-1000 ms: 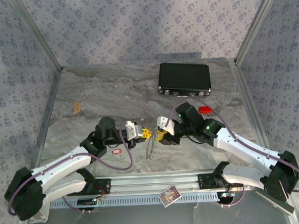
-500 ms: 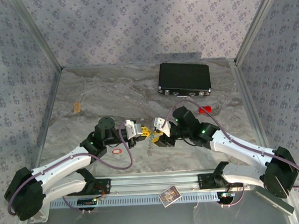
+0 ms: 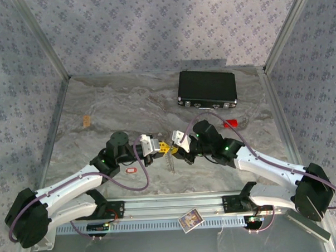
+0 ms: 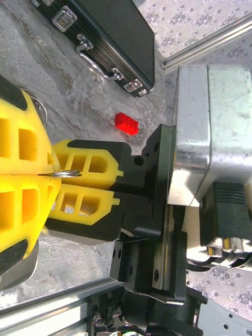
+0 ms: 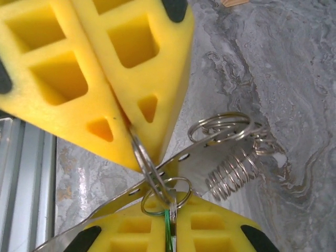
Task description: Put the keys on the keyring
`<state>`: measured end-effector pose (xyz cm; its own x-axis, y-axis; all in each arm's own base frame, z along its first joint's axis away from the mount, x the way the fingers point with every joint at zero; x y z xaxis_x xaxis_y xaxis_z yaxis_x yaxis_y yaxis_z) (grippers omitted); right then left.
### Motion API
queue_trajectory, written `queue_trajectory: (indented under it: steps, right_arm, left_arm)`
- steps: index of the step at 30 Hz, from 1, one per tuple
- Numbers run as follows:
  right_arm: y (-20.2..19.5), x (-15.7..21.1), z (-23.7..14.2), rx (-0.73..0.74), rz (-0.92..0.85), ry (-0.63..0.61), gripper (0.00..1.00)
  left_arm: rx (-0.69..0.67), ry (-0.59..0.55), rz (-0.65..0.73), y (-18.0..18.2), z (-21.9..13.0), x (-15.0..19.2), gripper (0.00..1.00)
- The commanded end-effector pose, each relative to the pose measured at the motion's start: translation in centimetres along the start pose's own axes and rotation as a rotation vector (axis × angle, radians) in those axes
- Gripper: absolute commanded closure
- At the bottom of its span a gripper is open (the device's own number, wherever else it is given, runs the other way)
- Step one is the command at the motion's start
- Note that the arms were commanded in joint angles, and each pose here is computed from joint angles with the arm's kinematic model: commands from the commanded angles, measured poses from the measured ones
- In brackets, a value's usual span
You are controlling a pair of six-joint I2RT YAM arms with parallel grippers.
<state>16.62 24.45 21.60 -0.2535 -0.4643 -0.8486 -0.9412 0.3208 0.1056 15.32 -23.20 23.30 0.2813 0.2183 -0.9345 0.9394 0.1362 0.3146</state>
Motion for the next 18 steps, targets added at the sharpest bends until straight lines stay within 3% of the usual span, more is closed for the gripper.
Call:
queue_trajectory:
  steps: [1,9,18]
  right_arm:
    - [0.1,-0.7,-0.7,0.025,-0.025,0.004,0.93]
    - [0.1,-2.8,-2.8,0.085,-0.110,0.000,1.00]
    - [0.0,-3.6,-4.4,0.149,-0.156,0.036,1.00]
  left_arm:
    - [-0.009,-0.029,0.019,0.2,-0.1,-0.9,1.00]
    - [-0.010,0.035,0.015,0.2,-0.2,-0.3,1.00]
    - [-0.013,0.065,0.018,0.2,-0.3,0.1,1.00]
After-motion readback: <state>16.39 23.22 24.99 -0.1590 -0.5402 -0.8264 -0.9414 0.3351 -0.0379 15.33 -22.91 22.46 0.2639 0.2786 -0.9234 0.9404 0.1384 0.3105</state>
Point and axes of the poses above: each hand's point on the last joint's axis, 136 mm out from that joint toward the fingers, its own z axis out along the fingers, its own y axis along the line the jaws close on, x = y × z, the point moved 7 cm from there along -z, back along the fingers, and after that the axes turned 10 degrees about z, right-handed, at the moved point
